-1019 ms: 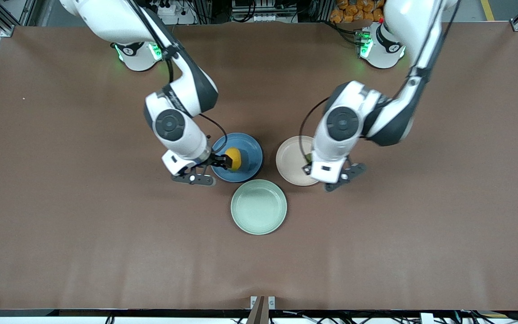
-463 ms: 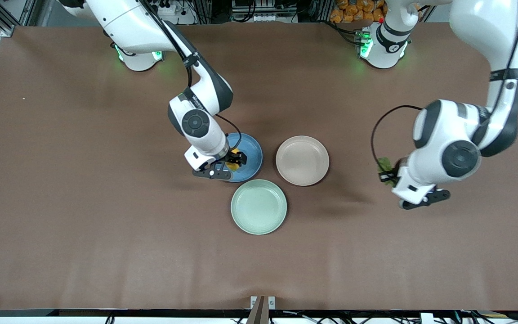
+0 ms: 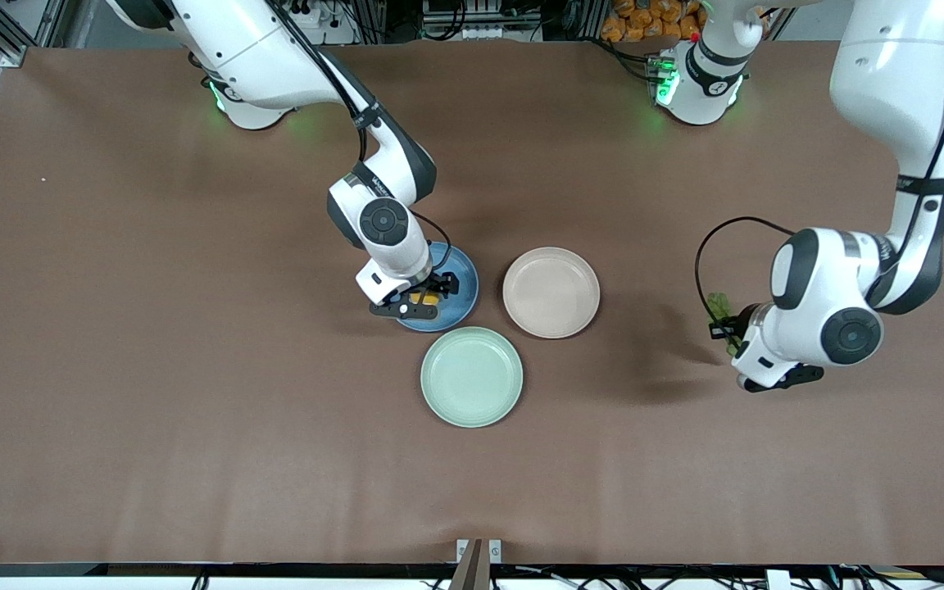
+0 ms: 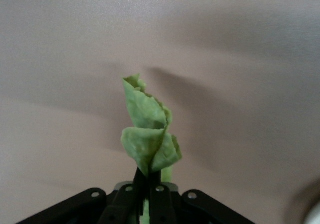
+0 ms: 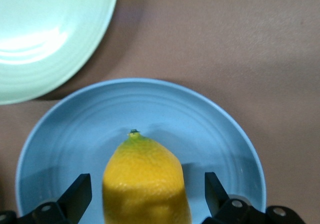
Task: Pick lemon and lettuce from blue and beige plates
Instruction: 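Drop the lettuce with the left gripper while the right gripper lifts the lemon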
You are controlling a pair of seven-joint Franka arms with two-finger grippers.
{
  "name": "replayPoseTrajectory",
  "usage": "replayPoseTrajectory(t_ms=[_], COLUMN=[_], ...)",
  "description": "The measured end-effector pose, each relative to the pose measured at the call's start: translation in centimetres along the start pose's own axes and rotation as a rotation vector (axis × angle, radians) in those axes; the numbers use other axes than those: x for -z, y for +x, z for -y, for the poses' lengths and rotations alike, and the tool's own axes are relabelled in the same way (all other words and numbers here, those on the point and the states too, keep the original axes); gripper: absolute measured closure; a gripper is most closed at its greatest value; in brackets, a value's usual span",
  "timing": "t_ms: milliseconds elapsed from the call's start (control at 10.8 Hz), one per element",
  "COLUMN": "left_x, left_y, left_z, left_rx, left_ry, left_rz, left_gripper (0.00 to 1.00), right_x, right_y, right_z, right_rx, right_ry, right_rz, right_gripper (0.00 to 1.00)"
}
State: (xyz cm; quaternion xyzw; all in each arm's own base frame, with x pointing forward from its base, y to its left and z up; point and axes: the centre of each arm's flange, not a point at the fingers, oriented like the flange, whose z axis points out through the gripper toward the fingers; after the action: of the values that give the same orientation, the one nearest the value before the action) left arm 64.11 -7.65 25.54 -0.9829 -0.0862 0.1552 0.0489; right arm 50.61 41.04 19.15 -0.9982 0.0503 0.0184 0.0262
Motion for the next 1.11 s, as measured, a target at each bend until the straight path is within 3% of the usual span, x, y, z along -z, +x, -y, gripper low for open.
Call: replayPoseTrajectory(t_ms=[93,185,370,556,741,1111], left_x=[-0.4,0.0,2.0,5.2,10.3,22.8], left_y=[0.3,0.4,0.6,0.1,-1.1,-8.3], left_z=[0.1,0.3,0.6,1.0,2.8,5.1], left_rx=[-0.001,0.001,0.005,-0.011,-0.032,-0.044], left_ry=[0.007,0.005,-0.003,-0.013,-0.024,-0.035], left_rz=[-0.003,-0.012,-0.048,-0.098,-0.167,-0.303], left_gripper=[0.88,0.76,0.53,0.24,0.02,0.0], right_x=[-0.5,-0.8,-0.8,-0.8,-0.8,2.0], right_y=[-0.3,-0.4,-0.5,-0.8,-0.7,1.7], right_z=[-0.2,-0.3,-0.2,0.1,0.0,-1.1], right_rx=[-0.004,-0.01,-0.014,-0.014,-0.021,-0.03], right_ry=[0.003,0.003,0.004,0.007,0.006,-0.004], right_rz=[-0.003,-0.004,-0.004,-0.001,-0.001,0.004], right_gripper=[0.0,0.02,0.12,0.36,0.4,0.4])
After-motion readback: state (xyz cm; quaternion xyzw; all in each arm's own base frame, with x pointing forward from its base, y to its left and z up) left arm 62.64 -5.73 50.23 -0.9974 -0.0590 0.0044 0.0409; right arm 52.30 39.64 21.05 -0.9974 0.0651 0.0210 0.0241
